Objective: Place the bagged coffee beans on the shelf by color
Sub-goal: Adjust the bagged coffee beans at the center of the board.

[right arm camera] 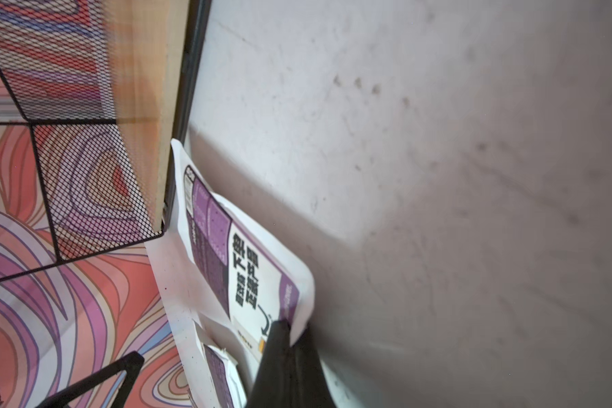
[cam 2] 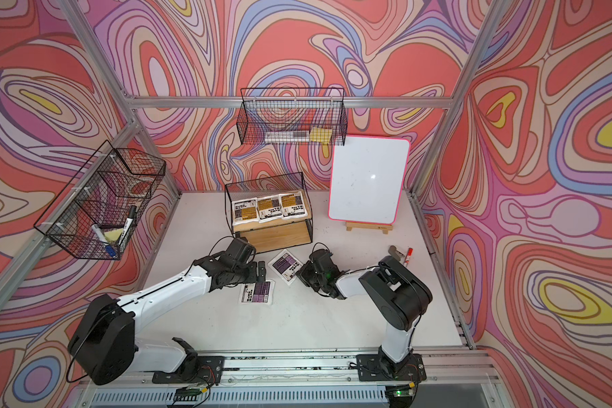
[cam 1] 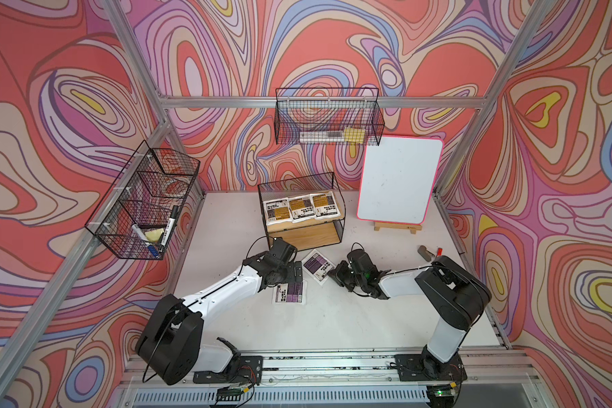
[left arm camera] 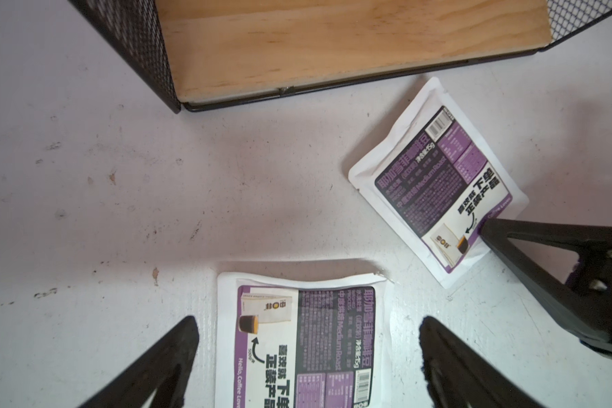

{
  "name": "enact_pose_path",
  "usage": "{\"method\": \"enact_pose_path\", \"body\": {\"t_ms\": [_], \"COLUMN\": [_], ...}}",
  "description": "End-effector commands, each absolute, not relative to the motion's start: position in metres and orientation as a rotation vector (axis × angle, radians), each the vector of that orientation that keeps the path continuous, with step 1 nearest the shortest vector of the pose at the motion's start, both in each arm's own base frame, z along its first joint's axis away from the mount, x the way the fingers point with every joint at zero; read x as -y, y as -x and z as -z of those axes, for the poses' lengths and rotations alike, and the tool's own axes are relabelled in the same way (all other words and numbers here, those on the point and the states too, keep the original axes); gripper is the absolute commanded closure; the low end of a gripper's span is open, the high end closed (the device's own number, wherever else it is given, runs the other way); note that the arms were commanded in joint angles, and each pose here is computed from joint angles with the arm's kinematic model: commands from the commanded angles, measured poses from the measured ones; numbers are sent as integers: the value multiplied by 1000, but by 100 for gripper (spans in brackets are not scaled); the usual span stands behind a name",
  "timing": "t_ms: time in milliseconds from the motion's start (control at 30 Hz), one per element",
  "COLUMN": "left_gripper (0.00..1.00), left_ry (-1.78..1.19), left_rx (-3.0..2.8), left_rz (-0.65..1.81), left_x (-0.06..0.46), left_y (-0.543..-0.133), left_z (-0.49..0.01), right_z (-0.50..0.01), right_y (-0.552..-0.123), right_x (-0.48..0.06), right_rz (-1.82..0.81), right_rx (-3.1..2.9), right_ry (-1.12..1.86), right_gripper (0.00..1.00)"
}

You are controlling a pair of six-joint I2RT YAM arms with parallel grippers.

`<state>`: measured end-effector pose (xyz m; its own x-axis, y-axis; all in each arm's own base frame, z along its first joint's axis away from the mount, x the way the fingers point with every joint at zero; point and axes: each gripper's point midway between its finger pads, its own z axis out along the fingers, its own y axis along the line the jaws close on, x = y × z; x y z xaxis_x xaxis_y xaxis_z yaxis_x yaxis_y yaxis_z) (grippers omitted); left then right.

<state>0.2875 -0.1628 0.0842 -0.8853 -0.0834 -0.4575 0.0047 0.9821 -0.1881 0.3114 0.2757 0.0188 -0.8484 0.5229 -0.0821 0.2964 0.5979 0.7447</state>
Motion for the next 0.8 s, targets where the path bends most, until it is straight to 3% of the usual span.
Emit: {"method": "enact_pose_path", "body": {"t_ms": [0, 333, 600, 767], "left_gripper": [1, 1, 1, 1], "left_ry": [4, -101, -193, -227], "left_rx": [-2628, -2622, -2615, -2616], "left_rz": [266, 232, 166, 123], "left_x": [172, 191, 208, 213], "left_y": [-294, -295, -300, -305], "left_z": [-91, -87, -79, -72], "right_z": [-6, -17, -15, -14], "right_y": [-282, -263, -265, -264], "right_x": [-258, -232, -237, -241], "right_rz": [-989, -833, -939, -1015], "right_rx": [-2729, -2914, -2867, -2827], "right_ry": [-530, -231, -337, -408], "right_gripper": [100, 100, 66, 58]}}
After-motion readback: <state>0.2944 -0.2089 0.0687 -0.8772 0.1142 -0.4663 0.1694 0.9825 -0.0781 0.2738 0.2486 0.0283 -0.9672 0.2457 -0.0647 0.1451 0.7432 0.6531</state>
